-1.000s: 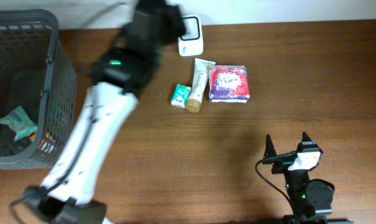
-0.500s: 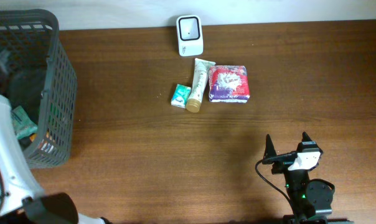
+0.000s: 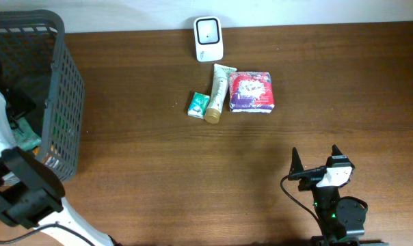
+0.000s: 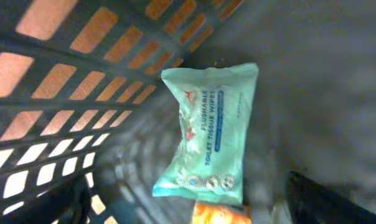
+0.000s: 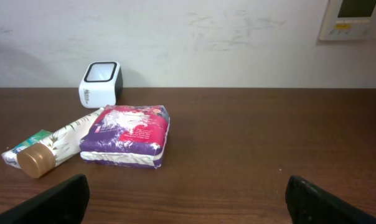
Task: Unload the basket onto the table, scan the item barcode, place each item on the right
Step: 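Reach the left gripper into the basket and grasp the light-green wipes pack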
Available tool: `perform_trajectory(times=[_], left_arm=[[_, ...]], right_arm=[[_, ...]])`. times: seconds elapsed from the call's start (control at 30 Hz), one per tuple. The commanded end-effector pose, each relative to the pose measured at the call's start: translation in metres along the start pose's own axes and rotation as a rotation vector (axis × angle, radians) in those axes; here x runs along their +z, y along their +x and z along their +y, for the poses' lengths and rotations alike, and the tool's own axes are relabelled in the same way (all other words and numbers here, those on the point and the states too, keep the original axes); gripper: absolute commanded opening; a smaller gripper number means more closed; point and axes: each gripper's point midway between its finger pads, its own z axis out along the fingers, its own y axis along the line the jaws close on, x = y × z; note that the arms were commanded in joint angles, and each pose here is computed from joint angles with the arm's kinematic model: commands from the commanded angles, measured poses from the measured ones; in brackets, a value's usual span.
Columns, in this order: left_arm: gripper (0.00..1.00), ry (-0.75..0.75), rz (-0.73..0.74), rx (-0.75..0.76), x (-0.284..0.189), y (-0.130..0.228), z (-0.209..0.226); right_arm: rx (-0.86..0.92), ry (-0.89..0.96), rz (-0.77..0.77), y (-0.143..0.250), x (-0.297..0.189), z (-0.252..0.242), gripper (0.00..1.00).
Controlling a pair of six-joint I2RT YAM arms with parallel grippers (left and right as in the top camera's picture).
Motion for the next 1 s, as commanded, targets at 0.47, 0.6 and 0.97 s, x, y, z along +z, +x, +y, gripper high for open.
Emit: perform_trajectory(times=[0.47, 0.6, 0.97], left_arm=[[0.66, 0.082, 0.250, 0.020, 0.094, 0.046, -0.030], [0.29, 0.073, 0.296, 0.034, 0.103, 0.058, -0.032], [0.00, 0.315, -0.095, -0.227, -0.099, -0.055, -0.003]], right_arm=[[0.005, 0.000, 0.004, 0.003, 0.000, 0.000, 0.99], [0.005, 0.000, 0.004, 0.003, 0.000, 0.000, 0.99], [0.005, 0.000, 0.004, 0.003, 0.000, 0.000, 0.99]])
